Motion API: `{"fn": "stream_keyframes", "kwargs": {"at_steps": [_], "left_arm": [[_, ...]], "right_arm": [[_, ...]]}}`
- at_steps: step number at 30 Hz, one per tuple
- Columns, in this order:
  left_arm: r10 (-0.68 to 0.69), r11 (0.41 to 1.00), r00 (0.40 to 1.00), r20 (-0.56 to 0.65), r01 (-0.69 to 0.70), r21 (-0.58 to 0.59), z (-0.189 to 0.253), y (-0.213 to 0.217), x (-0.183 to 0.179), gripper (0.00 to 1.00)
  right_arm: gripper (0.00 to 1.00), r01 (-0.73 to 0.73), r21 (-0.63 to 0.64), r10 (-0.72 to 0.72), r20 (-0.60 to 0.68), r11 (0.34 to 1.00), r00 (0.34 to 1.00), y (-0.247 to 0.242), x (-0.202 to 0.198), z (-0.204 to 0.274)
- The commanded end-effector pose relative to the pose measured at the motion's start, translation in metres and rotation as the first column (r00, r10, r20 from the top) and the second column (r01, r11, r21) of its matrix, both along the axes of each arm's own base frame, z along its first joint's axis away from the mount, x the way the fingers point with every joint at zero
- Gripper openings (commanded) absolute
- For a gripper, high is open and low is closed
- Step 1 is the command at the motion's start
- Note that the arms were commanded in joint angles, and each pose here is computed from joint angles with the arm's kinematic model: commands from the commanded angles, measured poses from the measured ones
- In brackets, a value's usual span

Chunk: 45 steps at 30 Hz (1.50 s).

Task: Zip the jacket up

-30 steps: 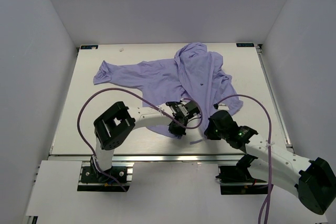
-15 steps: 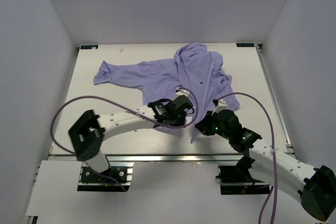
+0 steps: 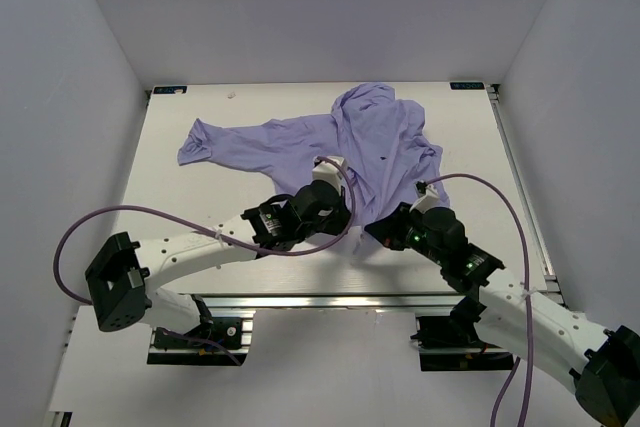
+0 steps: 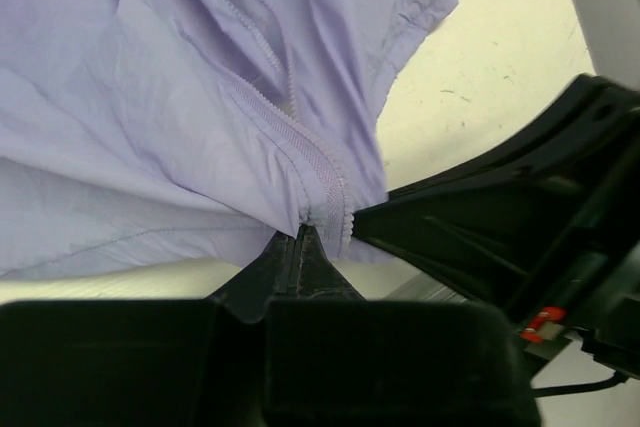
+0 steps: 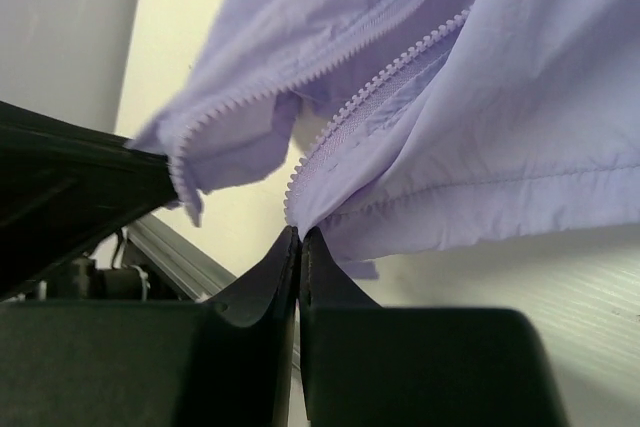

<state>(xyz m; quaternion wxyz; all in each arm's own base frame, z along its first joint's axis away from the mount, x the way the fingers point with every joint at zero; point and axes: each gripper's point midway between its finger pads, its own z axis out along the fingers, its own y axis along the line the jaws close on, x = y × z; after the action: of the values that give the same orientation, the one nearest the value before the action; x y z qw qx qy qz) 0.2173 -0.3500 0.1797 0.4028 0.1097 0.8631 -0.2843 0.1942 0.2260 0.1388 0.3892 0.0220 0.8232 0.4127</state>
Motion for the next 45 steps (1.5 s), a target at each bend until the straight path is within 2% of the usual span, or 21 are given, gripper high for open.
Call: {"fn": "stream_keyframes", "kwargs": {"at_steps": [1,3,5,8,12,19,24,31,45], "left_arm": [[0.032,0.999,0.999,0.03,-0.03,-0.035,0.007,0.0,0.006,0.0],[0.042,0.999,0.999,0.019,-0.042,-0.02,0.0,0.003,0.006,0.0],[0.047,0.999,0.999,-0.003,-0.047,0.001,-0.01,0.007,0.003,0.0],[0.05,0.998,0.998,-0.043,-0.048,0.035,-0.028,0.013,-0.003,0.0],[0.069,0.994,0.993,-0.094,-0.061,0.087,-0.05,0.024,-0.01,0.0],[0.073,0.996,0.988,-0.132,-0.066,0.061,-0.061,0.03,-0.02,0.0],[0.06,0.997,0.988,-0.14,-0.052,0.059,-0.062,0.029,-0.022,0.0],[0.057,0.997,0.989,-0.136,-0.05,0.058,-0.061,0.03,-0.023,0.0],[0.065,0.997,0.989,-0.131,-0.058,0.059,-0.06,0.037,-0.025,0.0]], "right_arm": [[0.0,0.032,0.047,-0.032,0.016,0.998,0.999,-0.001,0.005,0.014],[0.0,0.004,-0.042,-0.005,-0.008,0.999,1.0,-0.005,0.001,-0.004],[0.0,-0.045,-0.211,0.02,-0.118,0.976,0.993,-0.017,-0.01,-0.046],[0.0,-0.135,-0.314,0.062,-0.233,0.94,0.97,-0.024,-0.027,-0.086],[0.0,-0.192,-0.326,0.112,-0.249,0.926,0.962,-0.02,-0.033,-0.1],[0.31,-0.26,-0.366,0.189,-0.219,0.893,0.957,-0.018,-0.033,-0.095],[0.43,-0.295,-0.396,0.211,-0.242,0.87,0.947,-0.023,-0.041,-0.097],[0.44,-0.316,-0.412,0.225,-0.254,0.855,0.941,-0.02,-0.048,-0.098],[0.45,-0.221,-0.517,0.111,-0.237,0.827,0.965,-0.022,-0.035,-0.101]]}}
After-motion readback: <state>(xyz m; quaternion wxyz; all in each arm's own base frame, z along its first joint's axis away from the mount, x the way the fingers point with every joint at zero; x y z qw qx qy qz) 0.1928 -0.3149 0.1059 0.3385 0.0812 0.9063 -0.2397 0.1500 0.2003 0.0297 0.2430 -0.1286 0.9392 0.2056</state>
